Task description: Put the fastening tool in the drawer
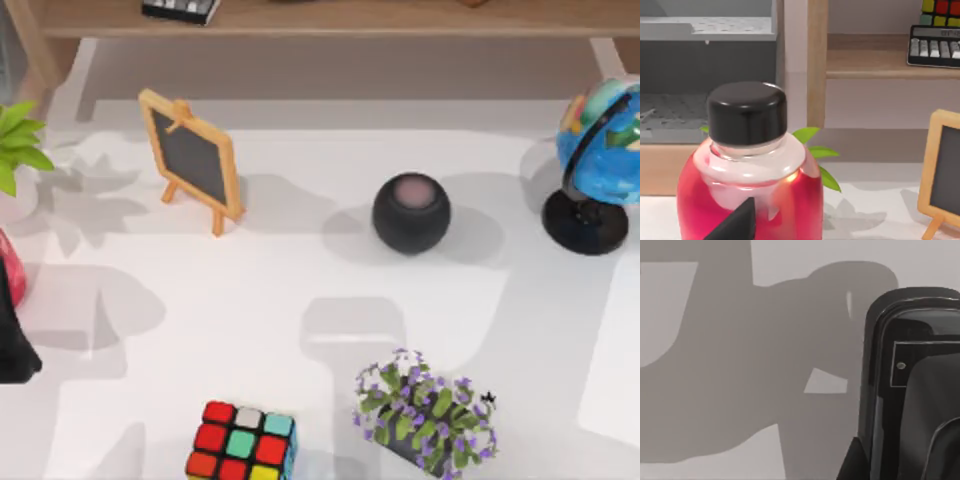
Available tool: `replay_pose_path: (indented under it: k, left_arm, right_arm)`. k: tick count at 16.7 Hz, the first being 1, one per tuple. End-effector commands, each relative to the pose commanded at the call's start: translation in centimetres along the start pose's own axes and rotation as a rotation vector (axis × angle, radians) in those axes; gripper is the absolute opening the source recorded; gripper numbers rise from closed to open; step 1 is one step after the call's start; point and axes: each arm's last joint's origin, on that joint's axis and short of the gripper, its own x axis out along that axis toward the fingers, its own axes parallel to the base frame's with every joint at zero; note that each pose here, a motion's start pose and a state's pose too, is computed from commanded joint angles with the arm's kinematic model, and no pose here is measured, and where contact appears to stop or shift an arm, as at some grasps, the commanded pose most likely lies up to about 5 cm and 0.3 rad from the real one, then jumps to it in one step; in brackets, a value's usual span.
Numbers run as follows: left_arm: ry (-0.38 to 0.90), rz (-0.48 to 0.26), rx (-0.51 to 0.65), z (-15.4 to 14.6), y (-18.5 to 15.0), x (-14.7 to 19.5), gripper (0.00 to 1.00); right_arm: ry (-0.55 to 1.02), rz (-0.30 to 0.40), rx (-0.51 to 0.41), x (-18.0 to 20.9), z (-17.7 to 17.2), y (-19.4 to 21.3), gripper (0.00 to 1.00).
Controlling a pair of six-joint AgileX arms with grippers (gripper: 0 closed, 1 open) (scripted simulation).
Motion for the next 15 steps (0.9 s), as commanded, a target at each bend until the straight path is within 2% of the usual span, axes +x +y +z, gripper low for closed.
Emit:
replay_pose_path:
  k: [5, 7, 12, 15]
  left_arm:
    - [0.0, 0.0, 0.0, 0.0, 0.0, 0.0, 1.0]
    - [0.0, 0.0, 0.0, 0.0, 0.0, 0.0, 1.0]
    - [0.0, 0.0, 0.0, 0.0, 0.0, 0.0, 1.0]
    - [0.0, 0.0, 0.0, 0.0, 0.0, 0.0, 1.0]
  right_arm:
    - [-0.005, 0.001, 0.001, 0.0, 0.1, 0.0, 0.0]
    - [-0.068, 0.0, 0.025, -2.1, 0.0, 0.0, 0.0]
    - [-0.263, -0.029, 0.163, -10.2, -2.5, -1.8, 0.0]
    - [-0.287, -0.034, 0.164, -10.5, -2.5, -1.9, 0.0]
